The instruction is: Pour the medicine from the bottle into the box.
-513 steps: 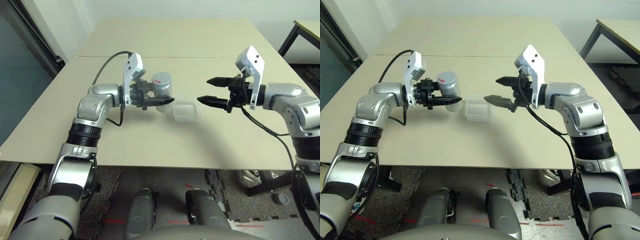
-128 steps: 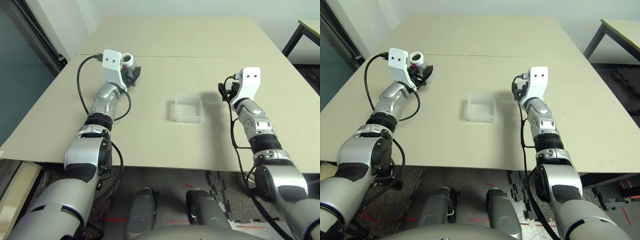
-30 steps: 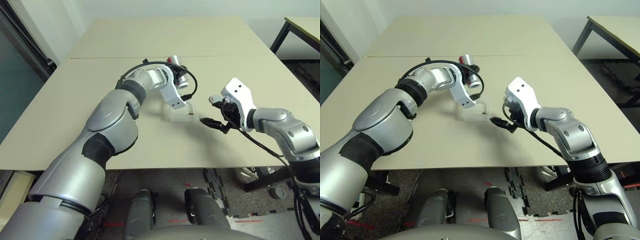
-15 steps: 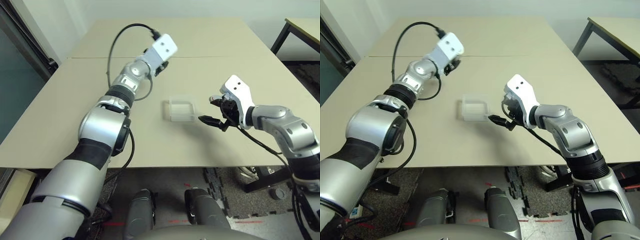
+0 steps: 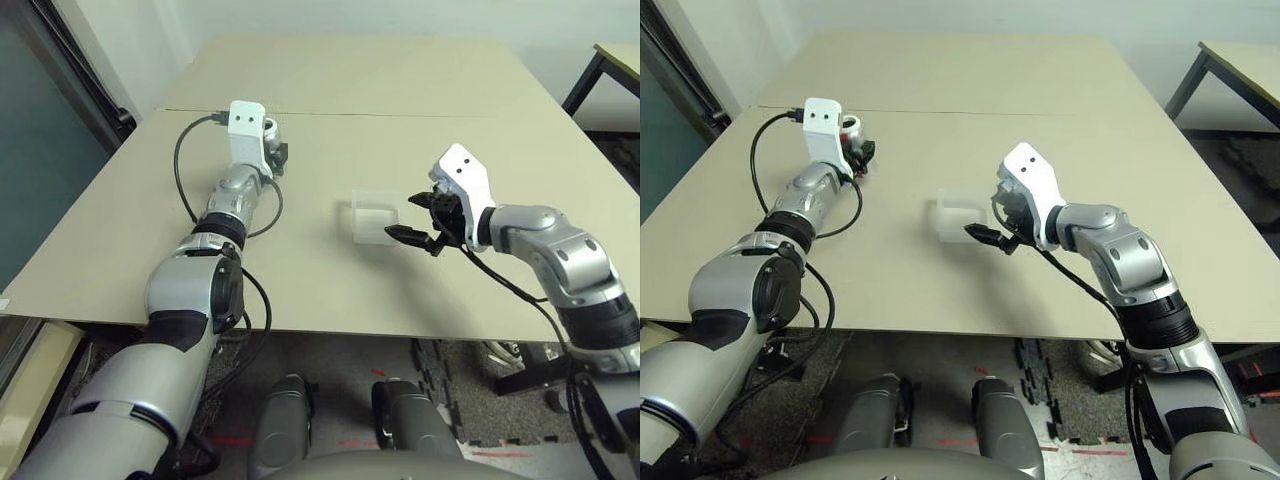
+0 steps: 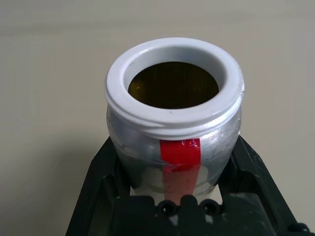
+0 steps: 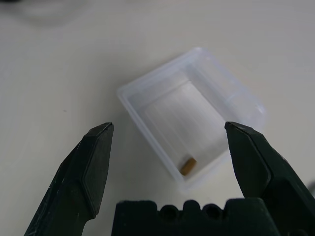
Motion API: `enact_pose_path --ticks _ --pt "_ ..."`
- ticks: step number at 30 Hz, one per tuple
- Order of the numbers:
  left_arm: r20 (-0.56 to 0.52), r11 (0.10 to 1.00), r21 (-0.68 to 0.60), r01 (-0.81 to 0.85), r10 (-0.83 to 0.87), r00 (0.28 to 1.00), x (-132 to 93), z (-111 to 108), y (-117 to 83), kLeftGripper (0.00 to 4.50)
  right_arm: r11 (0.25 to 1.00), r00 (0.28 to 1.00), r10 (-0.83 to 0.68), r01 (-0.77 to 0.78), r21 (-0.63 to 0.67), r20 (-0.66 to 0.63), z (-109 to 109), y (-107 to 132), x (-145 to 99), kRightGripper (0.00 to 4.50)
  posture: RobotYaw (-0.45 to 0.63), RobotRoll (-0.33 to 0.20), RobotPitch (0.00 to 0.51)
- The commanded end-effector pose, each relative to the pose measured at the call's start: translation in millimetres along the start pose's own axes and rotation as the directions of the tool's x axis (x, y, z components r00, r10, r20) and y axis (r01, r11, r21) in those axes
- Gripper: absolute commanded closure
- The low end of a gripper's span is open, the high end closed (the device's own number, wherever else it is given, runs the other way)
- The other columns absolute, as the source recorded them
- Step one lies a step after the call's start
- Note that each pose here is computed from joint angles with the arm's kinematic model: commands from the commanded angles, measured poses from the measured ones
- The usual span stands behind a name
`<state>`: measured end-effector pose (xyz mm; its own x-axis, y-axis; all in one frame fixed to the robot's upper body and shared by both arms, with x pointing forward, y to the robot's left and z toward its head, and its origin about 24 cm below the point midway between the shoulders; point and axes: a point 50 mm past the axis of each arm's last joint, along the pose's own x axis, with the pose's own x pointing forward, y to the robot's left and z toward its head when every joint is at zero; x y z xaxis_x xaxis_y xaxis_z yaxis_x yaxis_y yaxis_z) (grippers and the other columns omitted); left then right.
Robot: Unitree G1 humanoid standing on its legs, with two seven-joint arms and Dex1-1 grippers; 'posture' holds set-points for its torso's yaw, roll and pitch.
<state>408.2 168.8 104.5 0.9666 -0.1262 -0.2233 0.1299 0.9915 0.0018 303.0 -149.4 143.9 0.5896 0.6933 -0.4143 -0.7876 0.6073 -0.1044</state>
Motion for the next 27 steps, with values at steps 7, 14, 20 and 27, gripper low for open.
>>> enact_pose_path --ticks 7,14,20,27 --pt "-0.078 0.996 0.066 0.066 -0.060 0.995 -1.6 -16.2 -5.9 1.99 1.000 1.000 0.003 -0.002 0.019 -0.019 -5.7 0.7 -0.1 0.00 0.02 0.000 0.079" --pt "-0.099 0.987 0.118 0.106 -0.094 0.991 -2.0 -20.6 -10.1 1.99 1.000 1.000 -0.008 0.009 0.022 -0.013 -5.4 0.0 -0.4 0.00 0.01 0.000 0.077" --pt "-0.082 0.980 0.163 0.115 -0.102 0.991 -2.1 -19.3 -10.8 1.26 1.000 1.000 -0.014 0.014 0.023 -0.011 -5.2 -0.6 -1.0 0.00 0.01 0.000 0.075" --pt "-0.056 0.981 0.171 0.088 -0.079 0.995 -3.0 -17.6 -5.4 0.05 1.000 1.000 -0.012 0.012 0.021 -0.005 -4.1 -0.7 -0.3 0.00 0.01 0.000 0.071"
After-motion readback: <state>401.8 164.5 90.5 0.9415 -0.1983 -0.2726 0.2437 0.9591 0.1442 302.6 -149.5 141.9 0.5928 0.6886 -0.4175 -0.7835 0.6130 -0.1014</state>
